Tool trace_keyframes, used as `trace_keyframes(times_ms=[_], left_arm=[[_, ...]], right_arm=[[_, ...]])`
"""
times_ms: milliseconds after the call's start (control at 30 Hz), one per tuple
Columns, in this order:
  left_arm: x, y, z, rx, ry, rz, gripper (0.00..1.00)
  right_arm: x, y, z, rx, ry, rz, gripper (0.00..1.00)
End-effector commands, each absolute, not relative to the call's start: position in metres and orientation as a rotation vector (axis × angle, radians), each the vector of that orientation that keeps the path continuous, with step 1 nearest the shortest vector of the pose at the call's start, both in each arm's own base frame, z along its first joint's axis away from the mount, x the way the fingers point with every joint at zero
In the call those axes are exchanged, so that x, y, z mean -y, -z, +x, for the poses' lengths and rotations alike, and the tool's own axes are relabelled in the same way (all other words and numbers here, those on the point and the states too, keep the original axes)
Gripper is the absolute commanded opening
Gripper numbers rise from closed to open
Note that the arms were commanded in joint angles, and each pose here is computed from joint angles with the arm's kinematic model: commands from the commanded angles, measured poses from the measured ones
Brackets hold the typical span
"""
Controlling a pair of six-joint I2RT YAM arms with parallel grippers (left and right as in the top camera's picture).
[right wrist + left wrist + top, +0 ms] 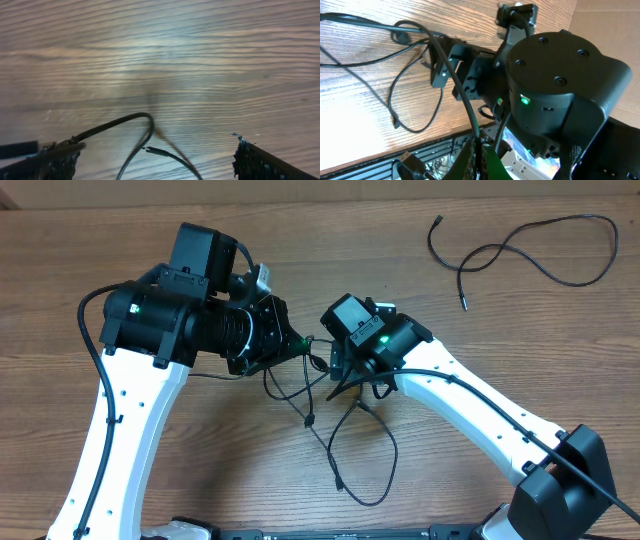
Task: Untangle cables
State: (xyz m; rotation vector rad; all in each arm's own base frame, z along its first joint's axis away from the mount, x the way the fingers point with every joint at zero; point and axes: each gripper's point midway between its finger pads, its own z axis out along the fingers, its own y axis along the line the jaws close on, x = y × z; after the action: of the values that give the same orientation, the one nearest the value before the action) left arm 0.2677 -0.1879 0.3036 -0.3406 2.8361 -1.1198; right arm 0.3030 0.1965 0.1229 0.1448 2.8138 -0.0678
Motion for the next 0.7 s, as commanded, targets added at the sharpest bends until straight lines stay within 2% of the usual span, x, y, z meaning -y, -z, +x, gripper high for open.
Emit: trace_keyframes(times_ms=[0,267,667], left_arm=[[0.199,-0.317,0.259,-2.825,1.233,-0.256,0.04],[0.231,-0.367,0.223,-2.699,1.774,0.058,0.04],[0.222,-0.386,0.228,-2.596,1.918,0.044,0.04]], right_arm=[[-0.175,-0.127,0.311,-2.727,0.208,0.261,1.0],[-0.171,-0.129,0.314,-2.697,0.221,0.313,1.0],[-0.149,-0.132,0.314,-2.67,0.351,0.316,1.0]])
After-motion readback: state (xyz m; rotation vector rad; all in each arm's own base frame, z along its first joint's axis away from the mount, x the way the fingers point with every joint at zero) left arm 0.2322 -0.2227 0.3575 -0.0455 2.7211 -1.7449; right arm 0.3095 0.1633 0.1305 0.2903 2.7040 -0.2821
